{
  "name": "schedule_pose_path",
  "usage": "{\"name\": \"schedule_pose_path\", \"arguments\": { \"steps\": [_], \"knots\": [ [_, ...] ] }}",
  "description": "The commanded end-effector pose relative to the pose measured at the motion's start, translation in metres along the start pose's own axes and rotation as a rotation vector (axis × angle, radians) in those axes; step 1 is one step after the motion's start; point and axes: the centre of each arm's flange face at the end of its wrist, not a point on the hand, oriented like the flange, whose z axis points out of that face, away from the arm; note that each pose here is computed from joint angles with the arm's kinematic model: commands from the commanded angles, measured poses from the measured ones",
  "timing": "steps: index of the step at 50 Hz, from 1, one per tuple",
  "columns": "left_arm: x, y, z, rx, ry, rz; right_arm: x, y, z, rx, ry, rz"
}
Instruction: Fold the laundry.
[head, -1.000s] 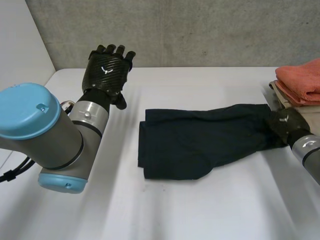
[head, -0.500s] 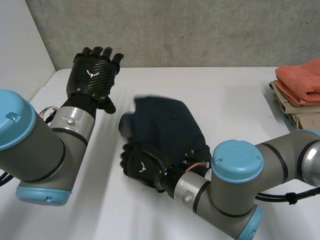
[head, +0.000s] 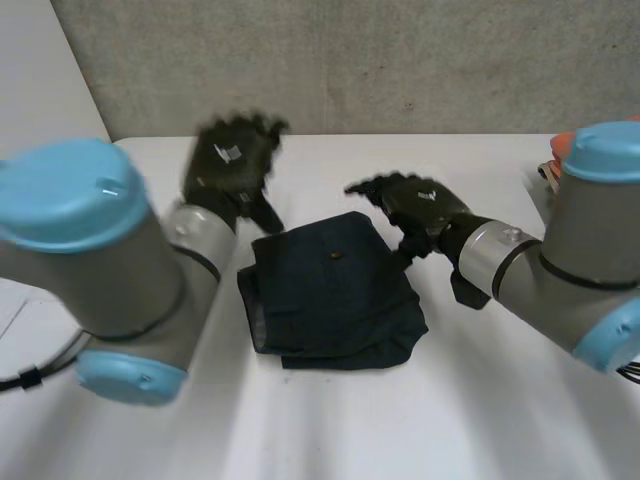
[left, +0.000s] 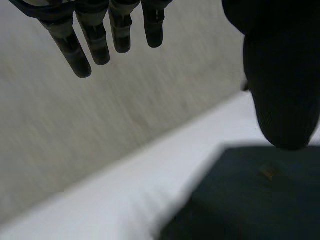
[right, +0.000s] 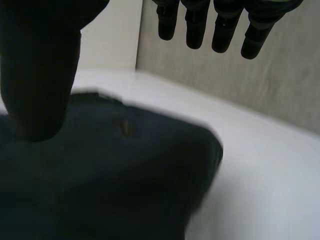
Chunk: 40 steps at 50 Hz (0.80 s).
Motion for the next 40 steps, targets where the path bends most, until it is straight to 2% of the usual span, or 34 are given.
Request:
{"name": "schedule_pose_path", "arguments": {
  "steps": [1, 6, 15, 22, 23, 27, 29, 34, 37, 40],
  "knots": [
    [0.029, 0.08, -0.005, -0.279, 0.026, 0.018, 0.011, 0.041, 0.03, -0.176, -0.017, -0.126],
    [0.033, 0.11, 0.005, -0.349, 0.025, 0.051, 0.017, 0.059, 0.037, -0.226, 0.016, -0.243],
    [0.012, 0.105, 0.015, -0.387, -0.009, 0.077, 0.021, 0.04, 0.029, -0.139, 0.098, -0.358],
    [0.0, 0.01, 0.02, -0.13, 0.003, 0.029, 0.011, 0.006, 0.003, 0.059, 0.161, -0.431],
    [-0.001, -0.013, 0.02, -0.061, 0.043, 0.016, 0.007, 0.003, -0.006, 0.088, 0.18, -0.438],
    [0.002, -0.043, 0.021, 0.036, 0.17, 0.009, -0.009, 0.014, -0.025, 0.083, 0.18, -0.431],
    [0.007, -0.056, 0.02, 0.081, 0.275, 0.009, -0.024, 0.038, -0.033, 0.026, 0.131, -0.417],
    [0.021, -0.071, 0.011, 0.103, 0.502, 0.012, -0.045, 0.073, -0.044, -0.016, 0.077, -0.415],
    [0.023, -0.074, 0.009, 0.083, 0.599, 0.005, -0.05, 0.084, -0.044, 0.025, 0.073, -0.422],
    [0.024, -0.075, 0.007, 0.069, 0.633, 0.001, -0.052, 0.092, -0.039, 0.055, 0.067, -0.429]
  ]
}}
